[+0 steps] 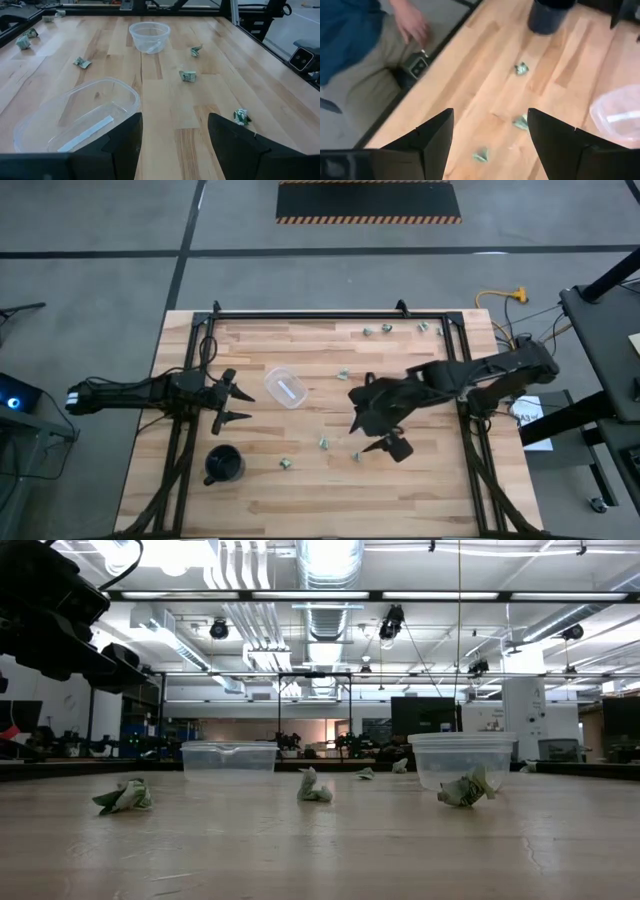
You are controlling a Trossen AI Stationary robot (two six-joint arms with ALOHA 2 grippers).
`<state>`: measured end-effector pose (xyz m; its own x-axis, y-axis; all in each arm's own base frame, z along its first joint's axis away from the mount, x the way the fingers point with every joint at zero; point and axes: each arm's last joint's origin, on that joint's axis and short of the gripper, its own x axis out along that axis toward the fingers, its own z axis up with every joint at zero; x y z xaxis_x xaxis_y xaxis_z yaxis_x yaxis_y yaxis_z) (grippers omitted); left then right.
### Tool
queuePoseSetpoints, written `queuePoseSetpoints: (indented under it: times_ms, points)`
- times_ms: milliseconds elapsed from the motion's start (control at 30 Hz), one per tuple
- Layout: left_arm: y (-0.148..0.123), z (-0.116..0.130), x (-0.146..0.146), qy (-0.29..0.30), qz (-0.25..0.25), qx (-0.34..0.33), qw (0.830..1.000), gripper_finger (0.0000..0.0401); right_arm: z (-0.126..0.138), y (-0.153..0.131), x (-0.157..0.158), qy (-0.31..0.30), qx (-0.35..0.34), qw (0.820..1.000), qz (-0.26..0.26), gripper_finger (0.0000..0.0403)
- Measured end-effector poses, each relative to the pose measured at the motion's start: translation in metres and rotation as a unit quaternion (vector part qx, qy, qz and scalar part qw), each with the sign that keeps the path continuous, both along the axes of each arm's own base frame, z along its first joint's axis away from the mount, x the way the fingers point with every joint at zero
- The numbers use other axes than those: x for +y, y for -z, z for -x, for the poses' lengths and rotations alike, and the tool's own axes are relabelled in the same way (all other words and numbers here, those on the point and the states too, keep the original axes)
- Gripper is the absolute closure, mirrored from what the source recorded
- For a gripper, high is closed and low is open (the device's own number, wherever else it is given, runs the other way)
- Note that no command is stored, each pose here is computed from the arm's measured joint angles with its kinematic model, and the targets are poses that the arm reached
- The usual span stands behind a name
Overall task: Pick and place Stevia / Truvia into bins
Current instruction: Put the white stevia packet into the right transparent container
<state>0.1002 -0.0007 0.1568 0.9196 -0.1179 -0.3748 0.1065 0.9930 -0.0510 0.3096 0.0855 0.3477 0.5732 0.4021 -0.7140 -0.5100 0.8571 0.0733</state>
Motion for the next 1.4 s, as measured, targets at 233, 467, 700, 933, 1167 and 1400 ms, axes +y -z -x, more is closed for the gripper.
queuePoseSetpoints:
  times_ms: [233, 467, 700, 933, 1167, 1400]
  points:
    - [0.0, 0.0, 0.0, 0.0, 0.0, 0.003, 1.0, 0.0192, -0.023, 0.032, 0.007, 0.005, 0.079, 0.997, 0.016, 0.0165]
    - [0.0, 0.0, 0.0, 0.0, 0.0, 0.002, 1.0, 0.0192, -0.041, 0.079, 0.018, -0.001, 0.171, 0.984, 0.04, 0.0176]
    - [0.0, 0.0, 0.0, 0.0, 0.0, 0.002, 1.0, 0.0192, -0.053, 0.119, 0.033, -0.025, 0.222, 0.973, 0.058, 0.0179]
    - [0.0, 0.0, 0.0, 0.0, 0.0, 0.002, 1.0, 0.0192, -0.06, 0.149, 0.038, -0.028, 0.262, 0.961, 0.078, 0.0179]
    - [0.0, 0.0, 0.0, 0.0, 0.0, 0.001, 1.0, 0.0192, -0.064, 0.176, 0.039, -0.043, 0.287, 0.952, 0.1, 0.0179]
    - [0.0, 0.0, 0.0, 0.0, 0.0, 0.001, 1.0, 0.0192, -0.064, 0.198, 0.037, -0.036, 0.307, 0.942, 0.131, 0.0179]
